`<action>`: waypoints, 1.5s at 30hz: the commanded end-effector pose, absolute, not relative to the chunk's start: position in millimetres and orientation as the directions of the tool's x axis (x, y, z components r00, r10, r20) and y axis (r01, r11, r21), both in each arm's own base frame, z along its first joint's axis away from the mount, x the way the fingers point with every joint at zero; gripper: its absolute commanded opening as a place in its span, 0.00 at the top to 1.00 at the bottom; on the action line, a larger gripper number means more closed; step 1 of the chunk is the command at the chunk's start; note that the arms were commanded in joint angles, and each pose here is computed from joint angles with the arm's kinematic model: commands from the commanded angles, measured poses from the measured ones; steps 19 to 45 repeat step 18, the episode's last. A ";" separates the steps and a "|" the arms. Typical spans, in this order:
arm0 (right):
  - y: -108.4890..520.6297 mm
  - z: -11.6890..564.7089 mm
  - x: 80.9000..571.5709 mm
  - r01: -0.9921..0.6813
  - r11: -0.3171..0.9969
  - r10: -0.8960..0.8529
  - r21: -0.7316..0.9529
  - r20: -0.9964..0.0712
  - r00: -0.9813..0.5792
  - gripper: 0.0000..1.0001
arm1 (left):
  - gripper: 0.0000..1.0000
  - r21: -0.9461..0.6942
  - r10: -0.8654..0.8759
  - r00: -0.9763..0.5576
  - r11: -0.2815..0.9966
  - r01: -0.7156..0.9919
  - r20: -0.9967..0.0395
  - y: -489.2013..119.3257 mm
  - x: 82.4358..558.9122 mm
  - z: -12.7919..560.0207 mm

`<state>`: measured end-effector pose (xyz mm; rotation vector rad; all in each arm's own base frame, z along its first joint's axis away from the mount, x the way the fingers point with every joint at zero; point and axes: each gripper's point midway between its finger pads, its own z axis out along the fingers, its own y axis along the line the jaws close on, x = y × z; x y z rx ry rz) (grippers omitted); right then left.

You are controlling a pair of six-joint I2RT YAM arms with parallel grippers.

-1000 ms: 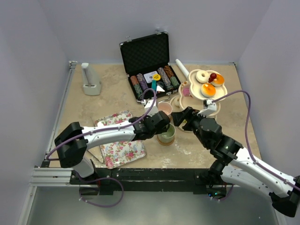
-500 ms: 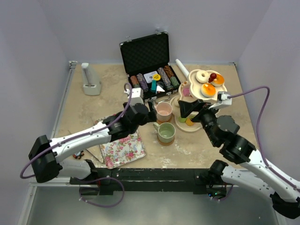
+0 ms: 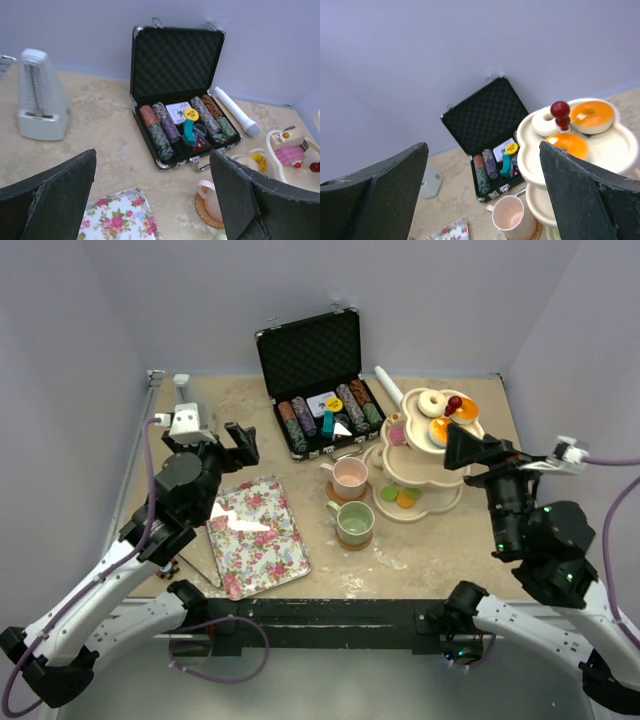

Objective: Serve the afternoon tea

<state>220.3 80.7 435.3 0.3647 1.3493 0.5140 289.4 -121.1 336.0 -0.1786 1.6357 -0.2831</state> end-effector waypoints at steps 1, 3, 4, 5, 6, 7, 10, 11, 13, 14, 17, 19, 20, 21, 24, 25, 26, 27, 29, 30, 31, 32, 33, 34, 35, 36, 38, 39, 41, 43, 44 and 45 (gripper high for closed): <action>30.8 462.4 198.7 -0.088 0.812 0.576 0.576 -0.770 0.274 0.02 | 0.00 -0.222 -0.222 0.011 0.975 -0.013 -0.975 -91.1 280.5 361.7; 21.3 462.3 194.0 -0.073 0.813 0.571 0.578 -0.768 0.289 0.02 | 0.00 -0.216 -0.216 0.023 0.976 -0.033 -0.976 -83.6 276.7 363.6; 16.7 462.6 191.6 -0.066 0.814 0.568 0.577 -0.768 0.296 0.02 | 0.00 -0.218 -0.217 0.027 0.975 -0.037 -0.976 -81.3 275.0 365.2; 12.1 463.6 188.8 -0.062 0.812 0.569 0.580 -0.764 0.304 0.02 | 0.00 -0.217 -0.216 0.029 0.975 -0.041 -0.976 -79.3 273.5 366.0; 9.8 463.3 187.9 -0.056 0.816 0.563 0.576 -0.767 0.308 0.02 | 0.00 -0.219 -0.217 0.031 0.975 -0.045 -0.976 -77.4 272.2 366.5; 6.4 464.5 185.8 -0.054 0.814 0.564 0.579 -0.764 0.313 0.02 | 0.00 -0.222 -0.220 0.033 0.974 -0.051 -0.975 -75.4 270.9 366.4; 2.3 466.8 183.7 -0.045 0.817 0.557 0.575 -0.768 0.316 0.02 | 0.00 -0.235 -0.233 0.041 0.970 -0.063 -0.972 -72.0 269.1 367.6; 1.8 467.0 183.5 -0.042 0.818 0.556 0.573 -0.770 0.315 0.02 | 0.00 -0.235 -0.233 0.038 0.970 -0.067 -0.972 -71.7 269.3 366.0; 1.4 467.6 183.1 -0.041 0.819 0.554 0.572 -0.771 0.313 0.02 | 0.00 -0.242 -0.239 0.044 0.968 -0.070 -0.970 -71.0 269.4 366.6; 1.6 467.7 183.4 -0.040 0.818 0.555 0.573 -0.771 0.314 0.02 | 0.00 -0.239 -0.236 0.042 0.968 -0.072 -0.971 -70.9 269.5 365.3; 3.7 466.1 185.2 -0.037 0.821 0.551 0.569 -0.775 0.308 0.02 | 0.00 -0.237 -0.234 0.039 0.968 -0.087 -0.971 -69.4 270.4 364.8; 4.4 466.0 185.5 -0.038 0.821 0.552 0.569 -0.776 0.307 0.02 | 0.00 -0.236 -0.233 0.035 0.968 -0.088 -0.972 -69.5 270.5 363.9; 4.4 466.0 185.5 -0.038 0.821 0.552 0.569 -0.776 0.307 0.02 | 0.00 -0.236 -0.233 0.035 0.968 -0.088 -0.972 -69.5 270.5 363.9; 4.4 466.0 185.5 -0.038 0.821 0.552 0.569 -0.776 0.307 0.02 | 0.00 -0.236 -0.233 0.035 0.968 -0.088 -0.972 -69.5 270.5 363.9; 4.4 466.0 185.5 -0.038 0.821 0.552 0.569 -0.776 0.307 0.02 | 0.00 -0.236 -0.233 0.035 0.968 -0.088 -0.972 -69.5 270.5 363.9; 4.4 466.0 185.5 -0.038 0.821 0.552 0.569 -0.776 0.307 0.02 | 0.00 -0.236 -0.233 0.035 0.968 -0.088 -0.972 -69.5 270.5 363.9; 4.4 466.0 185.5 -0.038 0.821 0.552 0.569 -0.776 0.307 0.02 | 0.00 -0.236 -0.233 0.035 0.968 -0.088 -0.972 -69.5 270.5 363.9; 4.4 466.0 185.5 -0.038 0.821 0.552 0.569 -0.776 0.307 0.02 | 0.00 -0.236 -0.233 0.035 0.968 -0.088 -0.972 -69.5 270.5 363.9; 4.4 466.0 185.5 -0.038 0.821 0.552 0.569 -0.776 0.307 0.02 | 0.00 -0.236 -0.233 0.035 0.968 -0.088 -0.972 -69.5 270.5 363.9; 4.4 466.0 185.5 -0.038 0.821 0.552 0.569 -0.776 0.307 0.02 | 0.00 -0.236 -0.233 0.035 0.968 -0.088 -0.972 -69.5 270.5 363.9; 4.4 466.0 185.5 -0.038 0.821 0.552 0.569 -0.776 0.307 0.02 | 0.00 -0.236 -0.233 0.035 0.968 -0.088 -0.972 -69.5 270.5 363.9; 4.4 466.0 185.5 -0.038 0.821 0.552 0.569 -0.776 0.307 0.02 | 0.00 -0.236 -0.233 0.035 0.968 -0.088 -0.972 -69.5 270.5 363.9; 4.4 466.0 185.5 -0.038 0.821 0.552 0.569 -0.776 0.307 0.02 | 0.00 -0.236 -0.233 0.035 0.968 -0.088 -0.972 -69.5 270.5 363.9; 4.4 466.0 185.5 -0.038 0.821 0.552 0.569 -0.776 0.307 0.02 | 0.00 -0.236 -0.233 0.035 0.968 -0.088 -0.972 -69.5 270.5 363.9; 4.4 466.0 185.5 -0.038 0.821 0.552 0.569 -0.776 0.307 0.02 | 0.00 -0.236 -0.233 0.035 0.968 -0.088 -0.972 -69.5 270.5 363.9; 4.4 466.0 185.5 -0.038 0.821 0.552 0.569 -0.776 0.307 0.02 | 0.00 -0.236 -0.233 0.035 0.968 -0.088 -0.972 -69.5 270.5 363.9; 4.4 466.0 185.5 -0.038 0.821 0.552 0.569 -0.776 0.307 0.02 | 0.00 -0.236 -0.233 0.035 0.968 -0.088 -0.972 -69.5 270.5 363.9; 4.4 466.0 185.5 -0.038 0.821 0.552 0.569 -0.776 0.307 0.02 | 0.00 -0.236 -0.233 0.035 0.968 -0.088 -0.972 -69.5 270.5 363.9; 4.4 466.0 185.5 -0.038 0.821 0.552 0.569 -0.776 0.307 0.02 | 0.00 -0.236 -0.233 0.035 0.968 -0.088 -0.972 -69.5 270.5 363.9; 4.4 466.0 185.5 -0.038 0.821 0.552 0.569 -0.776 0.307 0.02 | 0.00 -0.236 -0.233 0.035 0.968 -0.088 -0.972 -69.5 270.5 363.9; 4.4 466.0 185.5 -0.038 0.821 0.552 0.569 -0.776 0.307 0.02 | 0.00 -0.236 -0.233 0.035 0.968 -0.088 -0.972 -69.5 270.5 363.9; 4.4 466.0 185.5 -0.038 0.821 0.552 0.569 -0.776 0.307 0.02 | 0.00 -0.236 -0.233 0.035 0.968 -0.088 -0.972 -69.5 270.5 363.9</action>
